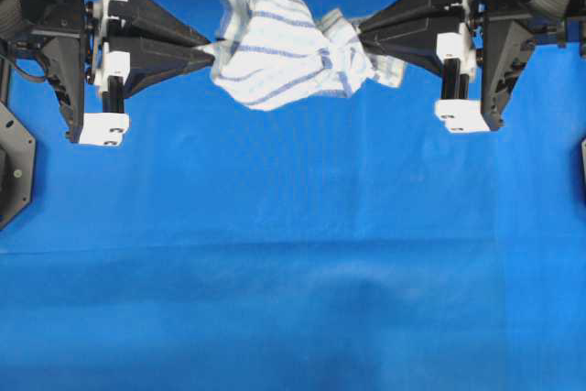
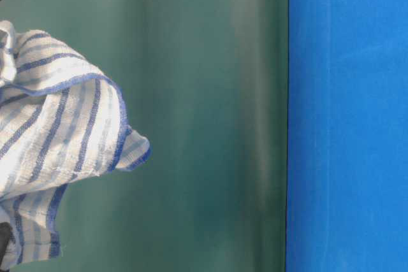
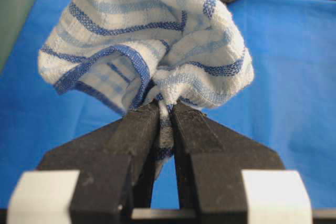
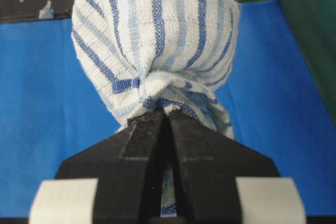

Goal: Lift the towel with both arms.
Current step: 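Lift the towel upward with both grippers, then open both grippers, dropping the towel onto the table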

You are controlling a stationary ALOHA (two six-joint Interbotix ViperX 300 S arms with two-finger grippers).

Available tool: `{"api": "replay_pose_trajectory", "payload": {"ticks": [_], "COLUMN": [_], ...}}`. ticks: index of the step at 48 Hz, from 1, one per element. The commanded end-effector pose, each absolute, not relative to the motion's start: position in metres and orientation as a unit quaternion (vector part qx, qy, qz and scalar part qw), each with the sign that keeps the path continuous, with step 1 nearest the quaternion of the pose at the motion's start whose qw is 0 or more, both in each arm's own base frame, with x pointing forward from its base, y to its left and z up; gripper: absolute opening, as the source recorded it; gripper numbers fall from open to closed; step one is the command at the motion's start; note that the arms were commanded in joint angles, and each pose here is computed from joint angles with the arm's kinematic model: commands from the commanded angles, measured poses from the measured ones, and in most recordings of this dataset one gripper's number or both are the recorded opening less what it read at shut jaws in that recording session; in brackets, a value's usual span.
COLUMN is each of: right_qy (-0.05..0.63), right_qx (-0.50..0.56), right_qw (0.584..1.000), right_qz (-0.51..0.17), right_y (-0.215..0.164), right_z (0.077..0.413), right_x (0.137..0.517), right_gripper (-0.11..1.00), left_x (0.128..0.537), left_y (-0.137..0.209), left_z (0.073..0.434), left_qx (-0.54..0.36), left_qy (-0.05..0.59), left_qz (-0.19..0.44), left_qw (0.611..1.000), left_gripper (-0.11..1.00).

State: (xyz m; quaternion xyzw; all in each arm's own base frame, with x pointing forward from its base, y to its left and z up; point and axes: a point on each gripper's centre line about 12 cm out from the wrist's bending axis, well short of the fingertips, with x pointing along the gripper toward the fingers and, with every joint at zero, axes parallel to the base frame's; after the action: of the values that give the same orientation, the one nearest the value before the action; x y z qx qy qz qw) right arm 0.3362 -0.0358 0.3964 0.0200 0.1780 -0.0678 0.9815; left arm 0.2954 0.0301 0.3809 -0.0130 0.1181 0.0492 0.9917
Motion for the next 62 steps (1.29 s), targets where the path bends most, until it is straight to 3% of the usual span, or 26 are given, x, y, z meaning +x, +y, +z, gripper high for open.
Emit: {"api": "replay_pose_trajectory", "payload": {"ticks": [1,13,19,21,25,29,32,43,62], "right_qy": [0.164,0.171,0.169,0.169,0.17,0.171,0.173,0.201,0.305], "right_qx": [0.019,0.015,0.013,0.014,0.016,0.016,0.016,0.027,0.052], "right_qw": [0.984,0.983,0.983,0.983,0.983,0.982,0.982,0.976,0.95], "right_qz": [-0.069,-0.069,-0.07,-0.072,-0.073,-0.073,-0.073,-0.075,-0.035], "right_y": [-0.036,-0.036,-0.037,-0.038,-0.039,-0.039,-0.039,-0.038,-0.004], "right_z": [0.409,0.406,0.407,0.407,0.406,0.405,0.405,0.387,0.279], "right_x": [0.333,0.335,0.336,0.336,0.336,0.336,0.336,0.334,0.34], "right_gripper": [0.03,0.04,0.05,0.12,0.38,0.6,0.69,0.65,0.65], "left_x": [0.296,0.297,0.297,0.296,0.296,0.295,0.294,0.3,0.333], "left_y": [0.031,0.031,0.032,0.032,0.032,0.033,0.032,0.027,-0.003], "left_z": [0.392,0.393,0.394,0.395,0.395,0.395,0.394,0.377,0.278], "left_qx": [-0.01,-0.01,-0.008,-0.005,0.001,0.01,0.012,0.007,0.01], "left_qy": [0.104,0.102,0.097,0.096,0.095,0.096,0.096,0.119,0.226], "left_qz": [0.05,0.051,0.053,0.053,0.052,0.052,0.051,0.042,-0.007], "left_qw": [0.993,0.993,0.994,0.994,0.994,0.994,0.994,0.992,0.974], "left_gripper": [0.05,0.08,0.41,0.54,0.79,0.91,0.91,0.91,0.91]}}
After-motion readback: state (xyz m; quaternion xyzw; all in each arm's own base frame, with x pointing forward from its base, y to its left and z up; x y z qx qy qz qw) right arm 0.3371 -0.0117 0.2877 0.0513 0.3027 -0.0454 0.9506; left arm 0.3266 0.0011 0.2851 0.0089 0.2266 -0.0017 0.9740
